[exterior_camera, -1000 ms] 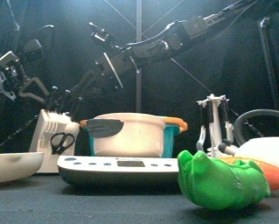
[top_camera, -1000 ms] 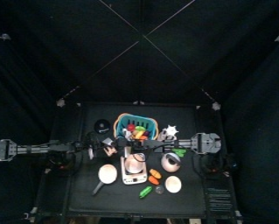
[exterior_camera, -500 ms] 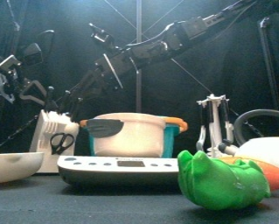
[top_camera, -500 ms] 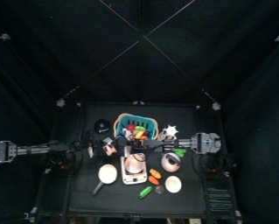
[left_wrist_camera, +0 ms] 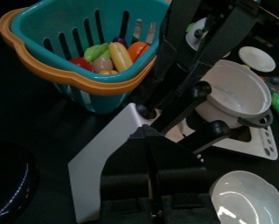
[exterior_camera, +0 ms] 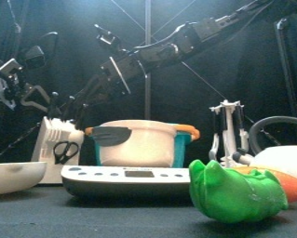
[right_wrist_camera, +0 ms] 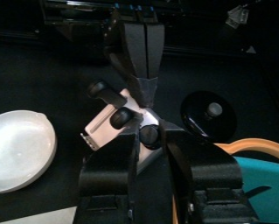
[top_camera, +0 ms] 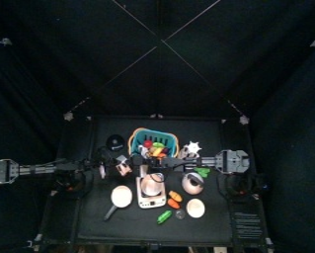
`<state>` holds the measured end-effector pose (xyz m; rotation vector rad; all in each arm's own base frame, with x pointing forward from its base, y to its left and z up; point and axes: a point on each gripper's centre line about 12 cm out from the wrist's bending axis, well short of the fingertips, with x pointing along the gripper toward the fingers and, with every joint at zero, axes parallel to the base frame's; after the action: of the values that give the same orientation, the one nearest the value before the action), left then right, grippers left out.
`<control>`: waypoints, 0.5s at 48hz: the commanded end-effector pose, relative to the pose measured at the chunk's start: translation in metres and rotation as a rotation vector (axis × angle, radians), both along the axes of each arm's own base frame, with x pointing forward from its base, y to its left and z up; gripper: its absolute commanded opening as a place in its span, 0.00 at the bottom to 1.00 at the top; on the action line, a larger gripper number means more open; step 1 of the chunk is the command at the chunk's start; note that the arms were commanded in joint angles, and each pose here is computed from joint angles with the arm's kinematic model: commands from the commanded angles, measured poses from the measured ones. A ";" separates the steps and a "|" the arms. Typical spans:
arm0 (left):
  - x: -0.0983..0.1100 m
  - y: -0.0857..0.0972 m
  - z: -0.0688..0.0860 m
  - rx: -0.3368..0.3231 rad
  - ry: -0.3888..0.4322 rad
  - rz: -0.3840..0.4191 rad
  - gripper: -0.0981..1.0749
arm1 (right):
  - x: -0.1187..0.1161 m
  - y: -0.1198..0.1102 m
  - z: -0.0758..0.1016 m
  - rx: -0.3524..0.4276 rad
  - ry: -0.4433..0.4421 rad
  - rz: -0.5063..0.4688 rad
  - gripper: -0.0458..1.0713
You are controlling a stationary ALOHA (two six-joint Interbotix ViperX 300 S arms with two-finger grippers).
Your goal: Grab sharpener handle
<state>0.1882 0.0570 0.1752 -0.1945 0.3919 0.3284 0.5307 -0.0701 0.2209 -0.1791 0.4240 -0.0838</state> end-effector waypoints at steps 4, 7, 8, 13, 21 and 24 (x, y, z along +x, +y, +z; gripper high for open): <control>0.001 0.001 0.002 0.000 -0.003 0.005 0.19 | 0.001 0.003 0.031 -0.010 -0.070 0.008 0.54; 0.002 0.001 0.002 0.000 -0.003 0.006 0.19 | 0.002 0.004 0.031 -0.014 -0.069 0.011 0.54; 0.001 0.001 0.002 0.000 -0.003 0.005 0.19 | 0.001 0.004 0.032 -0.016 -0.071 0.012 0.54; 0.002 0.002 0.002 0.000 -0.003 0.007 0.19 | 0.001 0.006 0.032 -0.019 -0.072 0.016 0.54; 0.002 0.001 0.002 0.000 -0.003 0.006 0.19 | 0.001 0.007 0.030 -0.028 -0.064 0.023 0.54; 0.003 0.001 0.004 0.001 -0.008 0.001 0.19 | 0.001 0.007 0.027 -0.027 -0.058 0.023 0.54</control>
<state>0.1882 0.0571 0.1749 -0.1961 0.3932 0.3290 0.5315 -0.0644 0.2210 -0.2040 0.4224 -0.0680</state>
